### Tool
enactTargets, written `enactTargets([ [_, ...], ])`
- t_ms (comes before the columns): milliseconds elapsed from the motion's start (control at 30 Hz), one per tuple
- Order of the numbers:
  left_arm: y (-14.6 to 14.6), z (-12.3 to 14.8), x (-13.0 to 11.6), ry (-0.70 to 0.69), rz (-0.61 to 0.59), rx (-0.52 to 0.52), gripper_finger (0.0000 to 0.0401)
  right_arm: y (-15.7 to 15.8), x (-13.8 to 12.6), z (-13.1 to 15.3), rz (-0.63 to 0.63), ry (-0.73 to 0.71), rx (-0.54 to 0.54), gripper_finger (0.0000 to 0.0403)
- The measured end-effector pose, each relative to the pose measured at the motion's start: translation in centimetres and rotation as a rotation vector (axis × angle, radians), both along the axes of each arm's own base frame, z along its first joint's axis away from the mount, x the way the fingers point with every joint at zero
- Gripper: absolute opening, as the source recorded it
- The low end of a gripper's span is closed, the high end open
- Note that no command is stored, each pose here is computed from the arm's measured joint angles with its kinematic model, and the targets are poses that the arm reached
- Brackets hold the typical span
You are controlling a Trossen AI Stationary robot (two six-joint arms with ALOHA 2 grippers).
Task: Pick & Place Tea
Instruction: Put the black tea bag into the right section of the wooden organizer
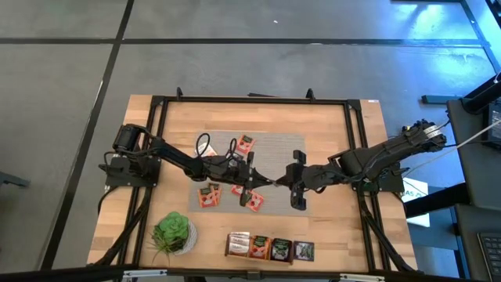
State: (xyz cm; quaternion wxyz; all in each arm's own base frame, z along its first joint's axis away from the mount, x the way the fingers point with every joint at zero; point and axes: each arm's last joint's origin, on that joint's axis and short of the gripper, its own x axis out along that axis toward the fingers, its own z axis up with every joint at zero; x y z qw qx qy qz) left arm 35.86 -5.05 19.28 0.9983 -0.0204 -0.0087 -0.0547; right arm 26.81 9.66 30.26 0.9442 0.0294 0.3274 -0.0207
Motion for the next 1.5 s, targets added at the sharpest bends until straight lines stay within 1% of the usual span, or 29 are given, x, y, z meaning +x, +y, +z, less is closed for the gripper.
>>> enactTargets([
  [33,0.0,0.0,0.0,0.000,0.000,0.001,0.0009,0.0,0.0,0.0,-0.001,0.000,0.001,0.0012],
  [133,0.0,0.0,0.0,-0.003,0.001,0.030,0.0016,0.0,0.0,0.0,-0.033,-0.001,0.040,0.0012],
  [200,0.0,0.0,0.0,-0.001,0.000,0.018,0.0026,0.0,0.0,0.0,-0.047,-0.002,0.058,0.0010],
  [300,-0.1,-0.1,0.0,0.018,-0.031,-0.031,0.0052,0.0,0.0,0.0,-0.046,-0.001,0.061,0.0006],
  [400,0.0,0.0,-0.1,0.038,-0.094,-0.024,0.0087,0.2,-0.4,0.2,-0.053,-0.001,0.082,0.0006],
  [533,0.3,1.2,-1.0,0.134,-0.098,0.000,0.0120,1.1,-1.3,0.2,-0.060,0.033,0.124,0.0004],
  [600,0.5,1.7,-1.7,0.206,-0.082,0.016,0.0128,2.0,-1.7,0.2,-0.033,0.038,0.159,0.0004],
  [700,0.5,2.6,-2.7,0.264,-0.063,0.004,0.0134,3.9,-1.9,-0.1,0.015,0.057,0.251,0.0003],
  [800,0.3,3.5,-3.4,0.282,-0.043,-0.026,0.0135,6.2,-1.8,-1.4,0.060,0.114,0.323,0.0002],
  [933,0.4,4.1,-3.8,0.271,-0.036,-0.048,0.0131,9.1,-1.0,-3.6,0.111,0.186,0.409,0.0002],
  [1033,0.5,4.3,-3.8,0.268,-0.024,-0.072,0.0130,10.5,-0.5,-5.1,0.123,0.231,0.456,0.0002],
  [1133,0.6,4.2,-3.8,0.275,0.013,-0.094,0.0132,11.4,-0.3,-6.5,0.109,0.272,0.466,0.0002],
  [1267,0.7,4.1,-3.8,0.285,0.043,-0.092,0.0134,12.2,0.1,-8.0,0.096,0.305,0.464,0.0001],
  [1500,0.7,3.7,-3.9,0.328,0.051,-0.092,0.0132,13.2,1.2,-10.4,0.116,0.335,0.480,0.0004],
])
